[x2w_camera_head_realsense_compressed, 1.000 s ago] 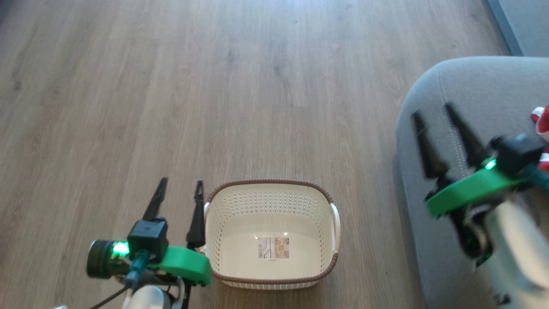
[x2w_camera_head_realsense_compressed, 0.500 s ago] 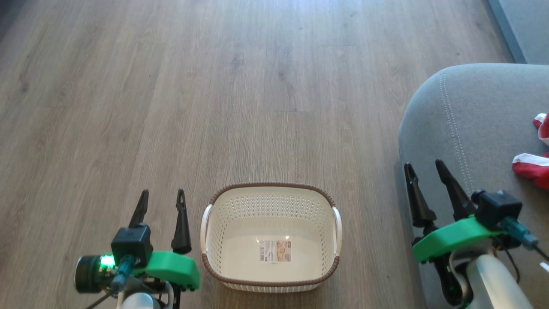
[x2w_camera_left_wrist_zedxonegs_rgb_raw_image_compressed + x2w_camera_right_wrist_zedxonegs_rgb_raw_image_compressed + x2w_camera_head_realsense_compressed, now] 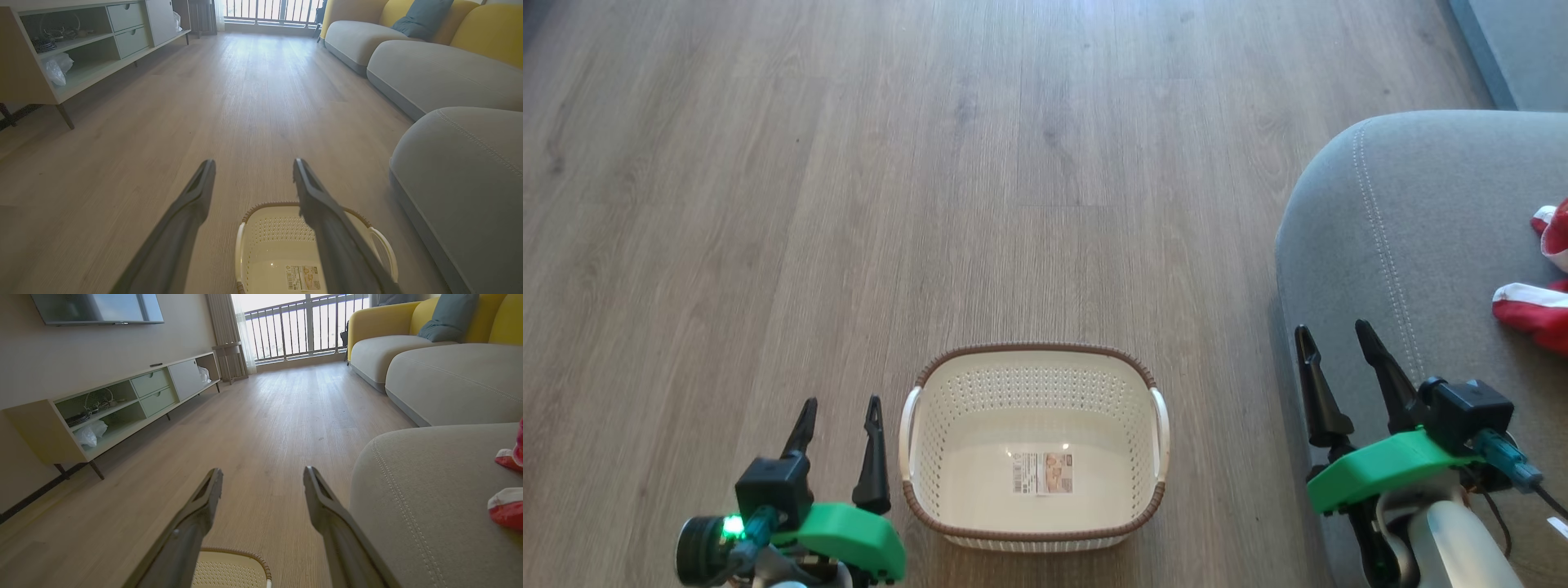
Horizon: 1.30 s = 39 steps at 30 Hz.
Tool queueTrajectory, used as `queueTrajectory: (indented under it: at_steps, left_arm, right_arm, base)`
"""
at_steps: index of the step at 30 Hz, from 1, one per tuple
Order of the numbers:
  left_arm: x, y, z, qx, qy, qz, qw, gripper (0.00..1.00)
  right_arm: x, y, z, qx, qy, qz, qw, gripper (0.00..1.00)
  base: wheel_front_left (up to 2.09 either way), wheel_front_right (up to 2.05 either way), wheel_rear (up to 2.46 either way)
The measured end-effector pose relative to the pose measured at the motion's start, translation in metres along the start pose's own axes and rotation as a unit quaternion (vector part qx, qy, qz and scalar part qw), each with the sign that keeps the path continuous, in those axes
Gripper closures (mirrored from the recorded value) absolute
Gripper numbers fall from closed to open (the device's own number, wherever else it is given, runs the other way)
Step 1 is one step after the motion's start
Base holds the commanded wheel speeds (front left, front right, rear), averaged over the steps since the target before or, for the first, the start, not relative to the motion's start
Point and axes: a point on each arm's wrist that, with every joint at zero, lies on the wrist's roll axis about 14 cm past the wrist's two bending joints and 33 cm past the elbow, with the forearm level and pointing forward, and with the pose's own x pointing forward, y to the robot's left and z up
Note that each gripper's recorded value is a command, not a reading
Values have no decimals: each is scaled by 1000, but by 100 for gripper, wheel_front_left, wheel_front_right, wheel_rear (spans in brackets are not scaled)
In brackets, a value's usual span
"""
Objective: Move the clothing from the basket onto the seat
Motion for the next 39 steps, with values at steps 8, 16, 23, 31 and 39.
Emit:
queueTrajectory:
  at_steps: [8, 16, 23, 31, 39]
  left_arm:
    - [1, -6, 3, -10, -5, -20, 1000, 0]
    - [2, -10, 9, -15, -13, -28, 999, 0]
    - [2, -7, 3, -27, -3, -23, 999, 0]
    - [2, -5, -2, -33, 6, -25, 999, 0]
    - [2, -4, -6, -44, 12, -23, 999, 0]
  right_arm:
    - [0, -1, 1, 2, -3, -3, 1000, 0]
    - [-1, -2, 3, 3, -5, -5, 1000, 0]
    - [-2, -4, 3, 3, -6, -9, 1000, 0]
    - [-3, -7, 2, 6, -4, -14, 1000, 0]
    - [-3, -9, 0, 11, -1, -18, 1000, 0]
  base:
    - [0, 0, 0]
    - [0, 0, 0]
    - [0, 0, 0]
    - [0, 0, 0]
    - [0, 0, 0]
